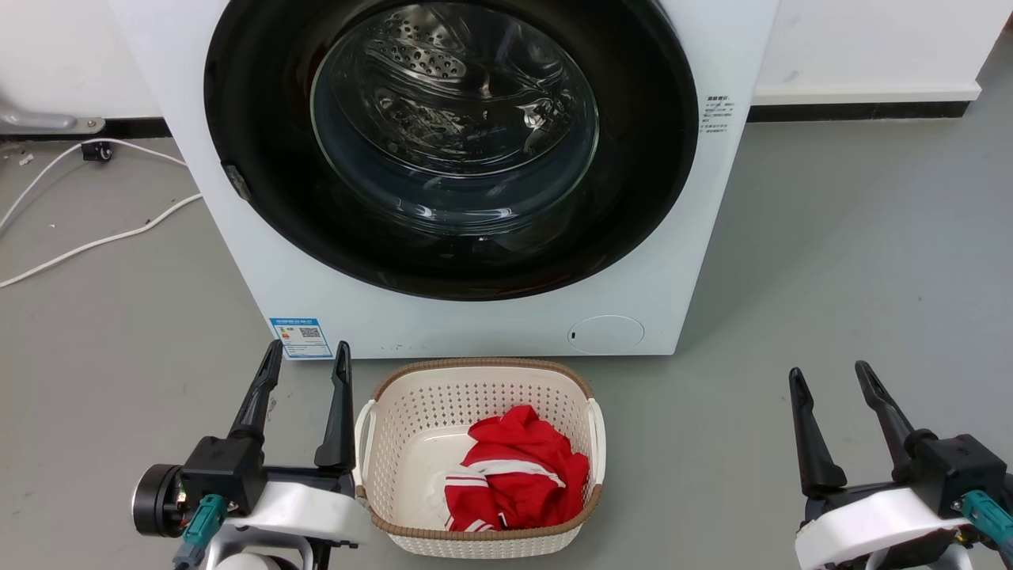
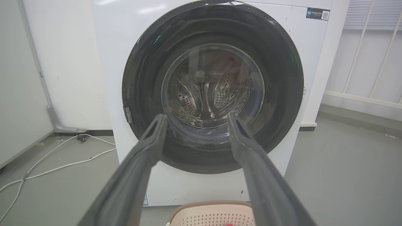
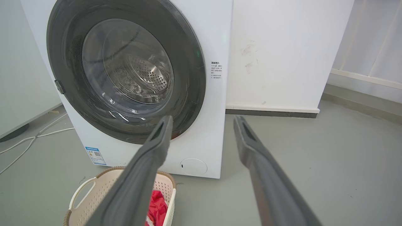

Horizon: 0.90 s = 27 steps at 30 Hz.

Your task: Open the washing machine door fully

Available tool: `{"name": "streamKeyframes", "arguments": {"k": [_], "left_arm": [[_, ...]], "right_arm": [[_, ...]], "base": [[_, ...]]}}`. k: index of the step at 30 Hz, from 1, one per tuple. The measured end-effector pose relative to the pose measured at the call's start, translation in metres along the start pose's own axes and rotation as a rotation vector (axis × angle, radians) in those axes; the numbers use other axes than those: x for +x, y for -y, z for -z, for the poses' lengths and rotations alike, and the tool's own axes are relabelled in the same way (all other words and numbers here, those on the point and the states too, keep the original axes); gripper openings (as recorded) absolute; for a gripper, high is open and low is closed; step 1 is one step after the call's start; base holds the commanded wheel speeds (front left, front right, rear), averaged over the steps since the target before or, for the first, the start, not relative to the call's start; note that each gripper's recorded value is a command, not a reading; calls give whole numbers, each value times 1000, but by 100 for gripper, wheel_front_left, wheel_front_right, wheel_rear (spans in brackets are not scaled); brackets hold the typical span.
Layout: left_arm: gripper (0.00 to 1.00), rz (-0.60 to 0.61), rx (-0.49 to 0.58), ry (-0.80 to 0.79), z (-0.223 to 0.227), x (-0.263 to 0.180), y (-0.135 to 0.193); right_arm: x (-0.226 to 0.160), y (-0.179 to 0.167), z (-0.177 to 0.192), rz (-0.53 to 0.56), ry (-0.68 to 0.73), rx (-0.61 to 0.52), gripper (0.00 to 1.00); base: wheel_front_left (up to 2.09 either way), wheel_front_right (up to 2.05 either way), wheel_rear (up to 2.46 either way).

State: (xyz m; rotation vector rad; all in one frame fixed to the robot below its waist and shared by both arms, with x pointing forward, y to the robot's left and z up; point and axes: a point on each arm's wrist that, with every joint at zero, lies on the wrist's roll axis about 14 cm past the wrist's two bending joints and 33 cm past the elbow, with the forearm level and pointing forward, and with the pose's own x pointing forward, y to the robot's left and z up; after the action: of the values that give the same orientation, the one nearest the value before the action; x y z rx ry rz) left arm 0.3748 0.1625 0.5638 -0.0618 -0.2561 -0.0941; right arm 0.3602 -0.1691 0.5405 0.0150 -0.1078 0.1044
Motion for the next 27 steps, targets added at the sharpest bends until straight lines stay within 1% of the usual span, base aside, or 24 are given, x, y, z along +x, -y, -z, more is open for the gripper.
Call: {"name": "streamKeyframes", "arguments": {"k": [3,4,5,6,9,11,12,14,16,20,22,24,27], "left_arm": [[100,0,1,-2,1,0,0],[100,0,1,-3,1,0,0],[100,0,1,-4,1,0,0],[100,0,2,-4,1,0,0],[100,-1,2,-5,2,0,0],[100,-2,2,-5,2,0,-1],[100,-2,2,-6,2,0,-1],[100,-3,2,-6,2,0,-1],[100,-3,2,-6,2,0,-1],[100,-4,1,-7,2,0,-2],[100,-5,0,-9,3,1,-2],[100,-7,-1,-10,4,2,-3],[100,-11,-1,-14,6,3,-4]], "right_arm": [[0,0,1,2,-1,13,100],[0,1,2,5,-2,29,48],[0,2,2,8,-1,35,15],[0,2,2,10,2,48,0],[-1,3,1,16,15,95,0],[-1,5,-1,31,40,175,0],[-2,7,-2,42,59,245,0],[-2,11,-3,73,101,438,0],[-2,14,-4,108,143,675,0],[2,26,-7,177,216,1059,0],[3,38,-7,222,256,1208,0],[7,53,-10,262,309,1332,0],[15,64,-12,287,350,1444,0]], "base": [[0,0,0],[0,0,0],[0,0,0],[0,0,0],[0,0,0],[0,0,0],[0,0,0],[0,0,0],[0,0,0],[0,0,0],[0,0,0],[0,0,0],[0,0,0]]}}
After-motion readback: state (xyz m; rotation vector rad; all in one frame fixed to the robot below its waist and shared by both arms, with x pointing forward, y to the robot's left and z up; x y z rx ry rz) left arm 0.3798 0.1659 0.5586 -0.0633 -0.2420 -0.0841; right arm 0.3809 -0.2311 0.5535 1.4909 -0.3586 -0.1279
